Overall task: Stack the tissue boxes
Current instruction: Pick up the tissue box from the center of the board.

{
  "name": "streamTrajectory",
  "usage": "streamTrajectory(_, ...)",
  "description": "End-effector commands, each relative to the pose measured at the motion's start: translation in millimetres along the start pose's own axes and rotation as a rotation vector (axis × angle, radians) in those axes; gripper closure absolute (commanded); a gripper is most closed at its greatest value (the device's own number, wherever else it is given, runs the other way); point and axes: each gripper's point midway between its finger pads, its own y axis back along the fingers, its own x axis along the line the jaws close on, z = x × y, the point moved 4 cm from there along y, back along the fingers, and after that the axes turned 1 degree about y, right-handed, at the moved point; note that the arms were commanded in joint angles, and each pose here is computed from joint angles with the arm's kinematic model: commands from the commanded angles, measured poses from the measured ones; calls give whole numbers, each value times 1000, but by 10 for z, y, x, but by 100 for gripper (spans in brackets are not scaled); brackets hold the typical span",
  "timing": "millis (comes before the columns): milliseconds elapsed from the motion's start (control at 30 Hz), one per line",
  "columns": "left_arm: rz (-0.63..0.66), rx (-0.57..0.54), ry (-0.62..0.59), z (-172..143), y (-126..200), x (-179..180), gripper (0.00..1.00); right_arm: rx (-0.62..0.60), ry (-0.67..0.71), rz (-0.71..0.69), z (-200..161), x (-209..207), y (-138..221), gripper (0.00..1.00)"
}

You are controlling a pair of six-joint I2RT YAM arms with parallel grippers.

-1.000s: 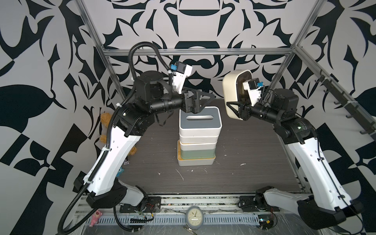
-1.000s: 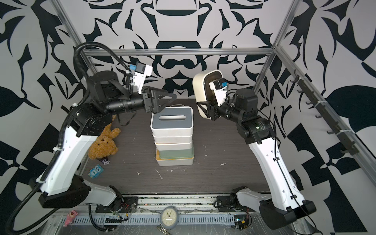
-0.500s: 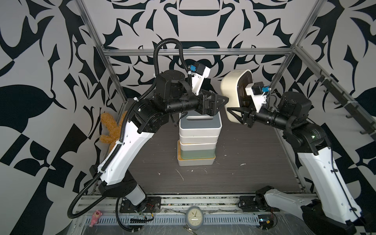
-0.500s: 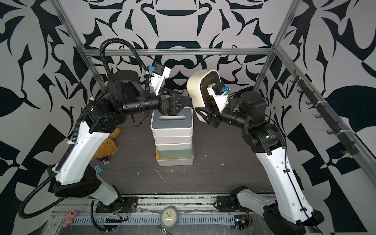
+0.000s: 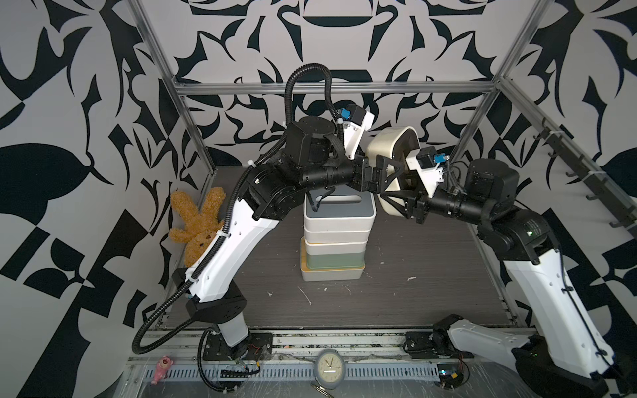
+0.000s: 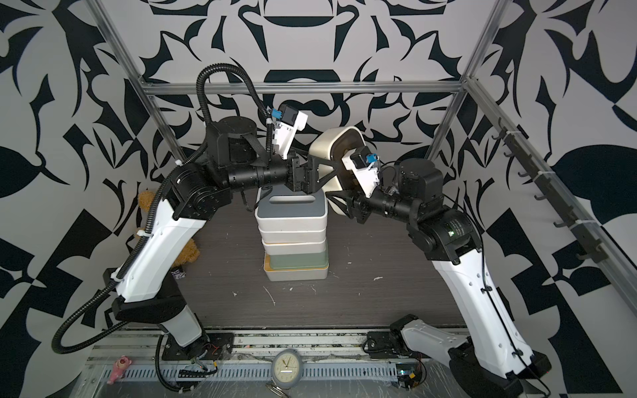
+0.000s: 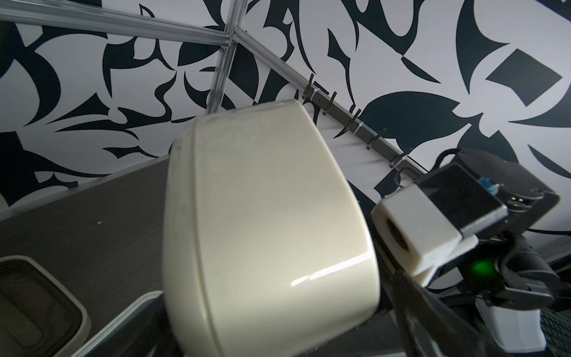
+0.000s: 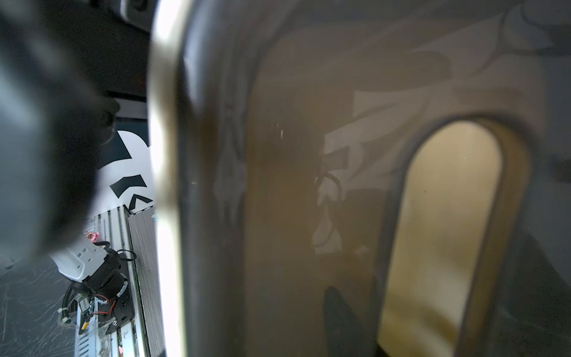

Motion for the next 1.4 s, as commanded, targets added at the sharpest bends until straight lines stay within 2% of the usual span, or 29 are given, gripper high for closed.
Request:
streamTrajectory(0,34,-26,49,54,54,11,1,-90,104,-30,273,71,151,54)
streamTrajectory(267,109,-8,79,17,31,122,1,-45,141,-41,228,135,99,55)
streamTrajectory(933,189,-24,101,-9,148,217,26,-6,163,-36,206,149,39,55)
streamTrajectory(1100,230,-86,116,47,202,279,36,-11,165,-27,227,165,52,52)
streamTrajectory(1367,167,-284,131,303,490,157,49,-52,168,-35,351,191,146,44)
